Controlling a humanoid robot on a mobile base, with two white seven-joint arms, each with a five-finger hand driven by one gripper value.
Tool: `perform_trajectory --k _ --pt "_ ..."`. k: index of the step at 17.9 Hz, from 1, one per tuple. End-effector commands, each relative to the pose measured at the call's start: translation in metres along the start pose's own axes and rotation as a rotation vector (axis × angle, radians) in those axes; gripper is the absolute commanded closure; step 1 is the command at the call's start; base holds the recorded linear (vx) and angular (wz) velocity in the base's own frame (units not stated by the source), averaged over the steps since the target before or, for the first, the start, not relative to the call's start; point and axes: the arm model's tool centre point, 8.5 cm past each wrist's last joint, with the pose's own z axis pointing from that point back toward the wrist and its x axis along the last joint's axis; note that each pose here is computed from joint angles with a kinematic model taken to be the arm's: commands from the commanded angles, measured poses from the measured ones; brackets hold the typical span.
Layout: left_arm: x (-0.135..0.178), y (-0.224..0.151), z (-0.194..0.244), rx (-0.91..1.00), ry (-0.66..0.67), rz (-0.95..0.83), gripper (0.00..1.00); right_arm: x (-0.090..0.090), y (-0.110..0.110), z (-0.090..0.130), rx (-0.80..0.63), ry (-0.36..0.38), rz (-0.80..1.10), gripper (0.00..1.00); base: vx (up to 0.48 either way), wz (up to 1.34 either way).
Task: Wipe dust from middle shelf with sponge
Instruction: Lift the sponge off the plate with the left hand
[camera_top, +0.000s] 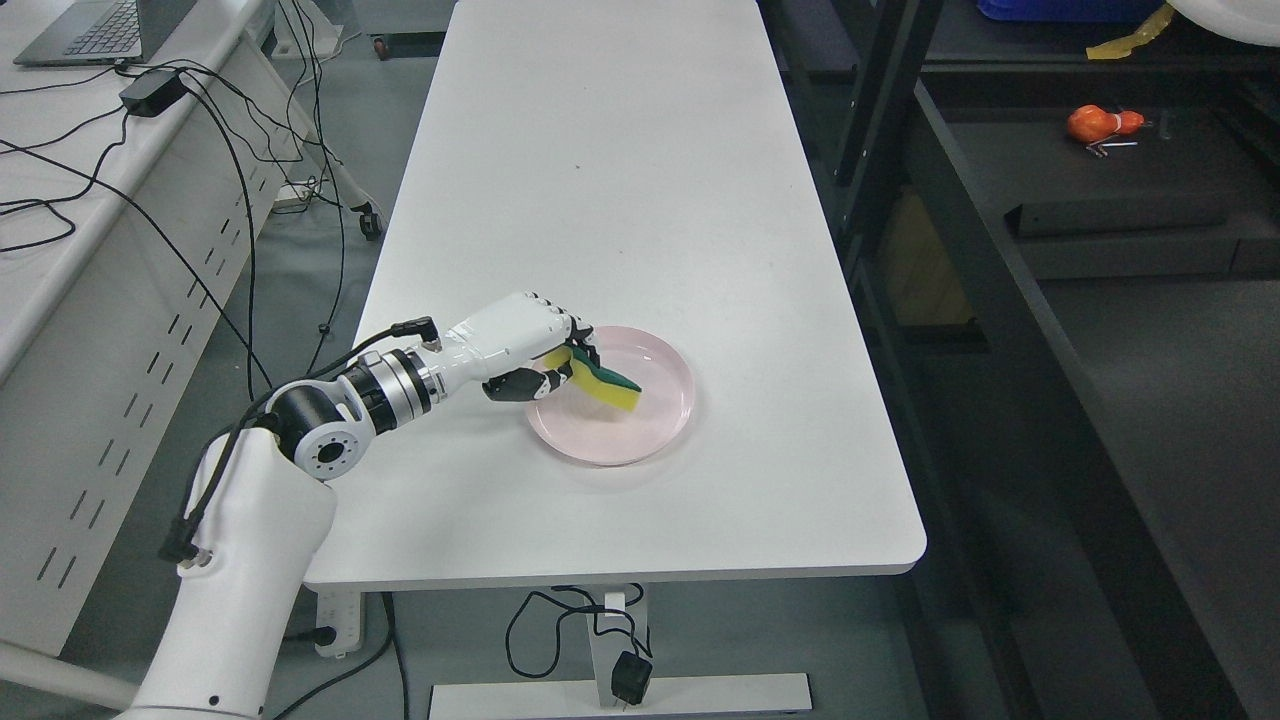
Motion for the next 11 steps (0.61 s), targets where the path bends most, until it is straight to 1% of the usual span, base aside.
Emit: perform_trajectory --k 1,3,6,11 --pt "-0.014 0.087 0.045 0.241 0.027 -0.085 1.00 0.010 -0.010 0.000 -0.014 -0.022 -0.003 0.00 0.000 0.00" --pt "-0.008 0.100 0.050 0.252 0.017 -0.137 1.00 0.010 -0.010 0.000 -0.014 -0.022 -0.003 0.00 -0.005 0.00" --pt "0.000 0.109 0.052 0.263 0.002 -0.173 1.00 0.010 -0.010 0.000 -0.014 -0.022 -0.003 0.00 -0.003 0.00" --pt "0.000 0.103 0.054 0.234 0.008 -0.165 1.00 0.010 -0.010 0.000 -0.014 -0.022 -0.001 0.00 0.000 0.00"
